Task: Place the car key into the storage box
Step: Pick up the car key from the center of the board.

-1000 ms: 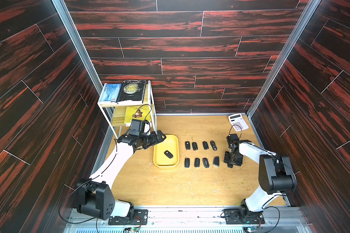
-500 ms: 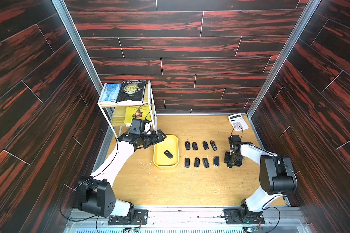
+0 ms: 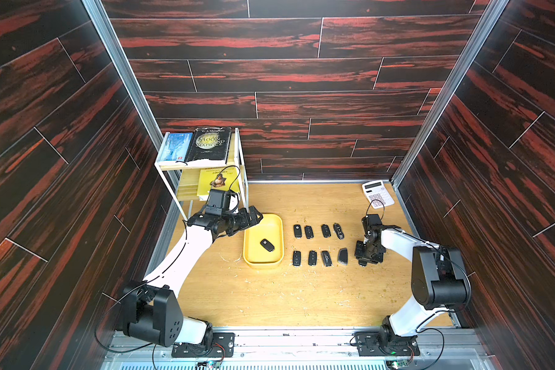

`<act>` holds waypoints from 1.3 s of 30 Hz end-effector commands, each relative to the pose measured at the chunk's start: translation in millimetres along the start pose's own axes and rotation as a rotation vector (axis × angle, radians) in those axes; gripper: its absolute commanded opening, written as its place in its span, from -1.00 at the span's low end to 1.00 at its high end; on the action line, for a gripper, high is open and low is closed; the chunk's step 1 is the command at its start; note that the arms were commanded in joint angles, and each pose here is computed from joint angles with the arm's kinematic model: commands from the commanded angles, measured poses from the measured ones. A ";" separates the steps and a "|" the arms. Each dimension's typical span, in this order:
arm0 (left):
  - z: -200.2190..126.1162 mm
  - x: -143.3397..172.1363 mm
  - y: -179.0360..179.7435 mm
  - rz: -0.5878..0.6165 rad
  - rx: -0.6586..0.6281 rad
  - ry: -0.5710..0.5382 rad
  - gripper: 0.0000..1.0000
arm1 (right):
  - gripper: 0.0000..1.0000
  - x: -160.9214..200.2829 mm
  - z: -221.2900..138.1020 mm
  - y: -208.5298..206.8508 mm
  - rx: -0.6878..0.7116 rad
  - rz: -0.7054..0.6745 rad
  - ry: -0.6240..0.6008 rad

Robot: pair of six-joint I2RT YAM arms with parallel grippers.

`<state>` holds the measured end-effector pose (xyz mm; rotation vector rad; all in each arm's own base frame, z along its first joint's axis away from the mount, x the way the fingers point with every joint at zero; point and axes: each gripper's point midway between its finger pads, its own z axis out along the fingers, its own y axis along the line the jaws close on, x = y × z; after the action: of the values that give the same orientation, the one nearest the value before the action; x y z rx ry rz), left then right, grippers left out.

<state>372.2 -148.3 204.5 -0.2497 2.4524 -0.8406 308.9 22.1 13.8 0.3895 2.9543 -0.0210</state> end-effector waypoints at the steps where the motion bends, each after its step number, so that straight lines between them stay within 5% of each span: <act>1: -1.9 -2.1 -6.6 -0.015 0.028 -0.016 0.99 | -0.53 13.2 4.3 -3.1 0.007 0.003 0.047; 16: 4.0 9.2 -37.0 0.043 0.190 0.057 0.88 | -0.51 -26.1 -83.5 38.1 -0.213 -0.003 -0.086; 30: 2.2 39.3 -86.8 0.181 0.422 0.140 0.88 | -0.46 -31.8 -195.5 160.3 -0.728 -0.190 -0.126; 39: 0.8 71.9 -105.7 0.488 0.430 0.126 0.88 | -0.43 -8.0 -247.6 238.6 -1.004 -0.331 -0.050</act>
<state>323.5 -255.2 232.2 0.3976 2.2961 -1.2160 344.4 237.9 243.6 -0.1869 2.5500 1.1270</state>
